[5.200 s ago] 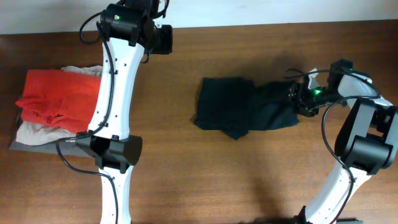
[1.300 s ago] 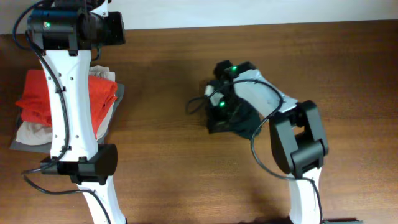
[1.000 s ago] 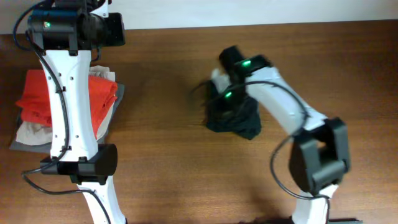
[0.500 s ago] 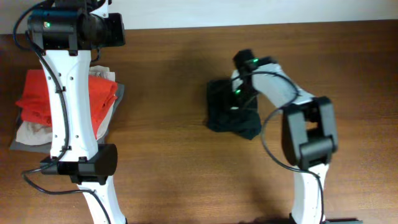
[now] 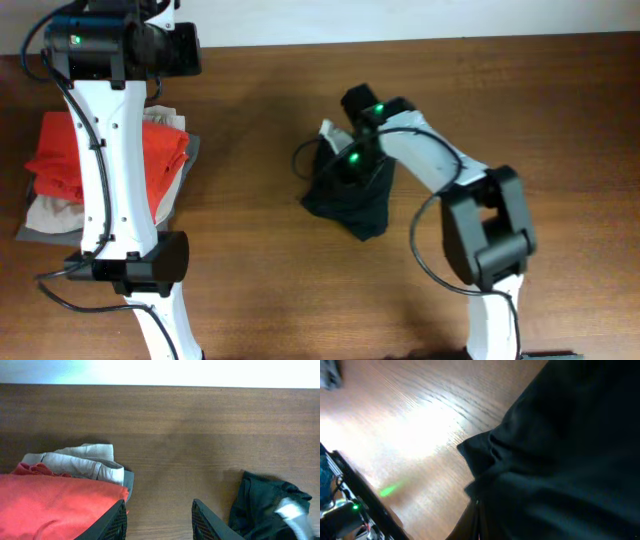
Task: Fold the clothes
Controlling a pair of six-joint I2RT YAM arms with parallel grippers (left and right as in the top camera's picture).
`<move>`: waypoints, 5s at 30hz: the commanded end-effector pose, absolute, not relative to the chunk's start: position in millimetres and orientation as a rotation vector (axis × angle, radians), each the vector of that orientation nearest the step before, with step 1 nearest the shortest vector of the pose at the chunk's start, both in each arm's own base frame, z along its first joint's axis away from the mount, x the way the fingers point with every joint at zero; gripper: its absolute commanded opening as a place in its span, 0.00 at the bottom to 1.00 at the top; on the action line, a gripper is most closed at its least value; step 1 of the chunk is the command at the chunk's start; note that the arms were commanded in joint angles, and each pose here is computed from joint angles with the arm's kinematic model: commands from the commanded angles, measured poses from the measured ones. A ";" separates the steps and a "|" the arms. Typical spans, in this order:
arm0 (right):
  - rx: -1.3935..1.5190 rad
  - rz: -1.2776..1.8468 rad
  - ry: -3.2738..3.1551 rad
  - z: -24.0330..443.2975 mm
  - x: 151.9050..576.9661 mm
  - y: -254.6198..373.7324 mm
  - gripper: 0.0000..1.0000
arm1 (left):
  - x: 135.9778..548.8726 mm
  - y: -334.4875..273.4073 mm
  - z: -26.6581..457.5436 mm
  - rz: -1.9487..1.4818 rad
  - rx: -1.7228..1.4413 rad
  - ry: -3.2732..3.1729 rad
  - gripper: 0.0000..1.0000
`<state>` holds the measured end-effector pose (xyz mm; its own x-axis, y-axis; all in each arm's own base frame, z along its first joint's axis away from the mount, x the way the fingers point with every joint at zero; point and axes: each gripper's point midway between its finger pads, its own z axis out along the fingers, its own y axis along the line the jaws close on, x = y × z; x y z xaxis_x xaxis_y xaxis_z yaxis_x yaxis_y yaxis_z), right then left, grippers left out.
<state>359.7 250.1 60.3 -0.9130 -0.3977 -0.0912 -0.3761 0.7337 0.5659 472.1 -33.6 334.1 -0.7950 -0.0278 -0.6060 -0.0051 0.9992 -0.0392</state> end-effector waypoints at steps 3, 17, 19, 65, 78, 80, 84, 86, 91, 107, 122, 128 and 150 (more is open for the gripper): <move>0.443 -1.001 -3.009 104.3 385.9 203.5 0.04 | 465.4 -32.1 338.2 -0.034 -0.005 2.492 0.42; -0.245 -0.860 -2.972 90.3 397.7 95.3 0.87 | 438.6 -144.9 215.3 -0.588 0.537 2.751 0.50; -0.262 -0.865 -2.975 90.5 399.4 91.1 0.87 | 432.6 -165.3 195.1 -0.715 0.569 2.760 0.52; -0.142 -1.111 -2.923 110.1 403.3 139.1 0.04 | 385.0 -279.8 -8.2 -1.398 0.317 2.769 0.00; -0.368 -1.142 -2.992 136.4 413.2 71.7 0.04 | 443.7 -224.5 101.5 -1.344 0.260 2.483 0.00; -0.368 -1.143 -2.995 136.4 413.0 68.5 0.04 | 448.3 -219.5 115.0 -1.326 0.265 2.446 0.00; -0.362 -1.143 -2.999 136.3 413.3 67.7 0.04 | 452.1 -214.5 119.4 -1.277 0.254 2.442 0.00; -0.362 -1.144 -2.999 136.4 413.3 67.7 0.04 | 450.7 -211.3 113.4 -1.249 0.229 2.476 0.00; -0.356 -1.144 -3.001 136.4 413.3 67.7 0.04 | 454.1 -213.9 130.0 -1.285 0.243 2.430 0.01; -0.359 -1.138 -2.987 136.0 409.9 68.1 0.04 | 516.8 -75.8 317.9 -0.892 0.220 1.992 0.00; -0.368 -1.130 -2.968 135.6 405.7 68.6 0.04 | 444.0 131.8 260.8 -0.513 -0.562 2.291 0.01; -0.369 -1.130 -2.968 135.6 405.7 68.6 0.04 | 411.1 182.7 249.1 -0.338 -0.752 2.318 0.01; -0.384 -1.119 -2.936 135.2 398.9 69.4 0.04 | 349.4 212.0 238.0 -0.238 -0.903 2.378 0.81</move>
